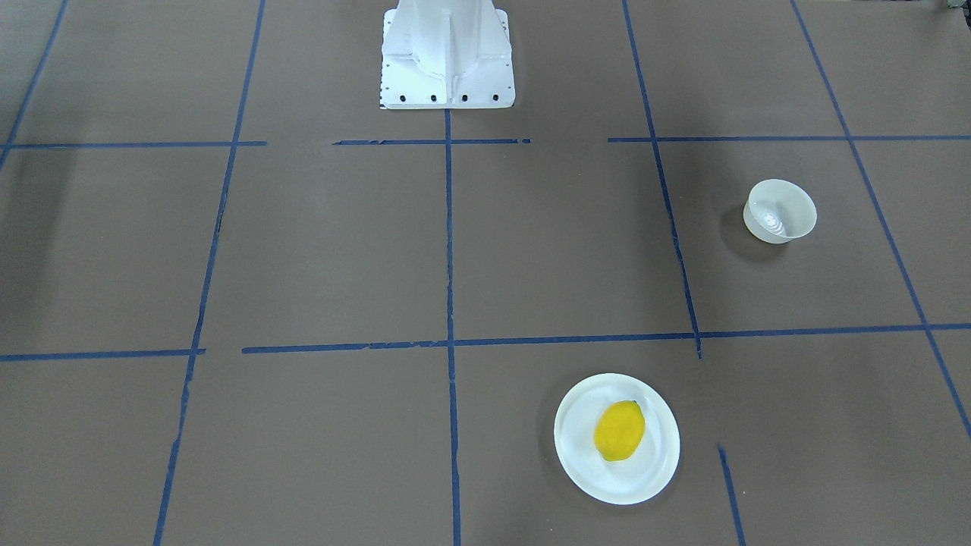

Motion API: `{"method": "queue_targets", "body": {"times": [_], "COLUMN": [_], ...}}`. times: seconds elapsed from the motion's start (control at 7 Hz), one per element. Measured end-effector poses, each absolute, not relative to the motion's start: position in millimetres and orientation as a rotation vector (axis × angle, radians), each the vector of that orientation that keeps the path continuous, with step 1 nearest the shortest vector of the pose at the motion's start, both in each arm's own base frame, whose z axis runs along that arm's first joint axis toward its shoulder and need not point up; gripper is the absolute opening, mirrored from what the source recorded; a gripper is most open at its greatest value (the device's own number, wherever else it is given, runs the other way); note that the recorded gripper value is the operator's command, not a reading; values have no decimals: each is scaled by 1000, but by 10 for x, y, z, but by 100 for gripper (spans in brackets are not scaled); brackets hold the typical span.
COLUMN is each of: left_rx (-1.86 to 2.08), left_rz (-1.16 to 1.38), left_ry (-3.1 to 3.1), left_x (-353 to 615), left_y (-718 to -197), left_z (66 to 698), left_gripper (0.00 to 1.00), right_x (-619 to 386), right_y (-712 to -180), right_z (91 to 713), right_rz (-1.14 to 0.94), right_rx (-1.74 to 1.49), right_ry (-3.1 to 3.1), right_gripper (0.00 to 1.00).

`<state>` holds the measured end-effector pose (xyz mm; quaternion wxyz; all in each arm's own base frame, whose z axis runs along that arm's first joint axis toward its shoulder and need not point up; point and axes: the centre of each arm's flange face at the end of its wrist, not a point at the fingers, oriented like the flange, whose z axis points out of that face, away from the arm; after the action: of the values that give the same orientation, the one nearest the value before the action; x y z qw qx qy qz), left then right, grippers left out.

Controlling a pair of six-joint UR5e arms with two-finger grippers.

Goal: Move lemon from plate to bowl
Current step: 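Move the left gripper over the yellow lemon on the white plate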

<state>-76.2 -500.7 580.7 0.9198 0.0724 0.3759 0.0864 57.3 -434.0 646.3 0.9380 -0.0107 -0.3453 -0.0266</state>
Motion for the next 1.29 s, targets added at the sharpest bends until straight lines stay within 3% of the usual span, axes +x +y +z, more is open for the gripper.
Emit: {"method": "queue_targets", "body": {"times": [0.29, 0.71, 1.14, 1.29], "left_rx": [244, 282, 237, 224], "left_rz": [260, 399, 396, 379], "left_ry": [769, 805, 861, 865], "left_x": [-383, 919, 2365, 2701], "left_y": [-5457, -5891, -5881, -6090], "left_z": [5082, 4066, 3582, 3428], "left_gripper": [100, 100, 100, 100], "right_x": [572, 573, 572, 572], "right_y": [-4341, -4341, -4345, -4347], "right_z": [6458, 6457, 6453, 6451], "right_rz": [-55, -55, -55, -55], "right_rx": [-21, -20, -20, -19], "right_ry": [-706, -705, -706, -706], "right_gripper": [100, 100, 100, 100]}}
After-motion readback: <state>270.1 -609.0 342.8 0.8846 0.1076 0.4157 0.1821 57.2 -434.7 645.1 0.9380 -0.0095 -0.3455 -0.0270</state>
